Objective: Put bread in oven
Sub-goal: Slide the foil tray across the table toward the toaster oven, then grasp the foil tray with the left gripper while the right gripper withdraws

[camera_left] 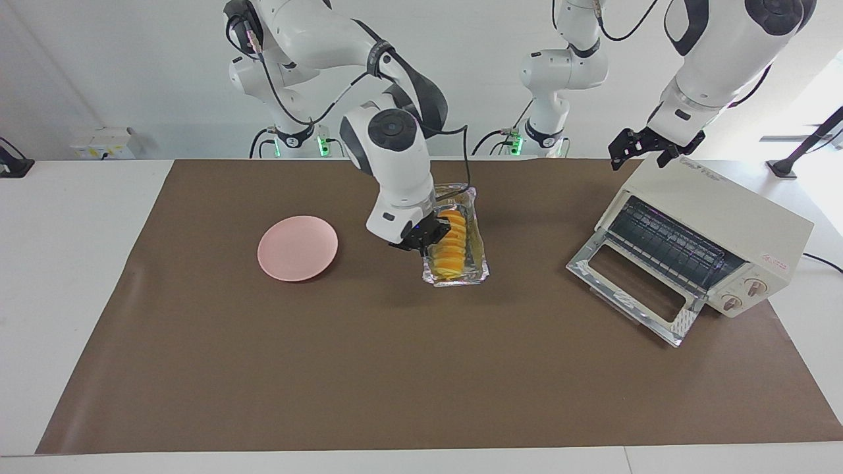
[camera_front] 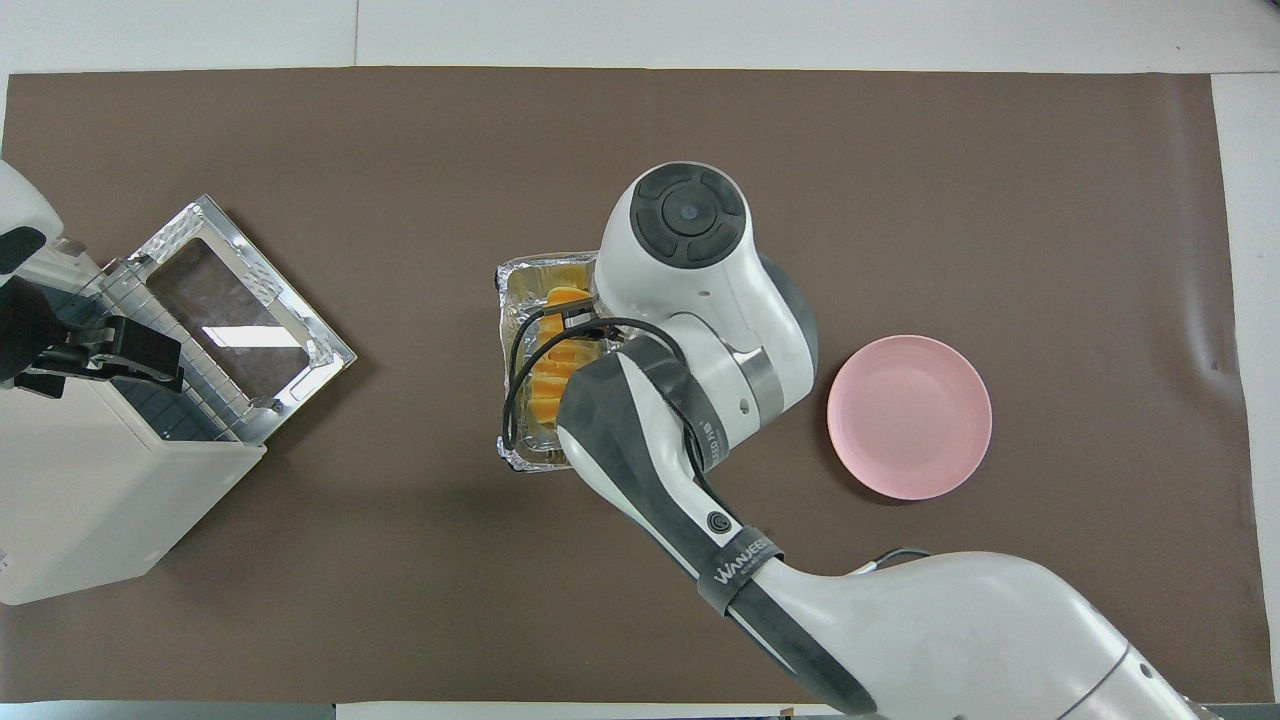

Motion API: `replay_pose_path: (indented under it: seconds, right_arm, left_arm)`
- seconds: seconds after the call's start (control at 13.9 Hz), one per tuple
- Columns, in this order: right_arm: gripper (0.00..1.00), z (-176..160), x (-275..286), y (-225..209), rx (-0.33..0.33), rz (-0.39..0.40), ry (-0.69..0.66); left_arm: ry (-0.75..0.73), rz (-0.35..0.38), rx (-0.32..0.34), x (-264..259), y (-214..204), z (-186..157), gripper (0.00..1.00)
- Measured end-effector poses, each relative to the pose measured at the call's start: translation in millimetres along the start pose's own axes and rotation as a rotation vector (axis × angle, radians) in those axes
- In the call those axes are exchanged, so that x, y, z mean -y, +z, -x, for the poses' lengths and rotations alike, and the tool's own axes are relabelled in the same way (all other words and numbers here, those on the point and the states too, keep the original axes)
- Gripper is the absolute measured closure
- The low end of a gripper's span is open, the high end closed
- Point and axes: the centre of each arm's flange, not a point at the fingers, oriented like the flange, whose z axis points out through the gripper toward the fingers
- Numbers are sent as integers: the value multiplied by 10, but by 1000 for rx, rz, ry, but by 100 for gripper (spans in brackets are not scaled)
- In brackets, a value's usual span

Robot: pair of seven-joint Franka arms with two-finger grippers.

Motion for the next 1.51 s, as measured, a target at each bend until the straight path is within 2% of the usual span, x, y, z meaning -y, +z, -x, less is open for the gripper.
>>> replay_pose_path:
  seconds: [0.29,0.57,0.72,0.93,1.08,1.22,1.36,1.51]
  right_arm:
    - [98,282,133,677,-28,1,-9]
    - [98,329,56,805,-46,4,-4]
    - [81,324,49,781,-49,3,27]
    - [46,319,60,727,-39,7,111]
    - [24,275,68,547,-5,25,130]
    - [2,151,-53,192,14,39,155]
    - [0,18,-355,-211,9,44,193]
    - [0,-62,-768,-573,9,55,165]
  left_arm:
    - [0,0,0,0,0,0,0]
    - [1,0,0,-3,0,0,0]
    - [7,-1,0,-36,-1,3,0]
    - [17,-3,-1,-91,-2,7,0]
    - [35,-1,-5,-184,-20,27,0]
    - [91,-6,-22,-479,-45,65,0]
    - [144,-15,-51,-883,-18,122,0]
    - [126,-8,-118,-1212,78,148,0]
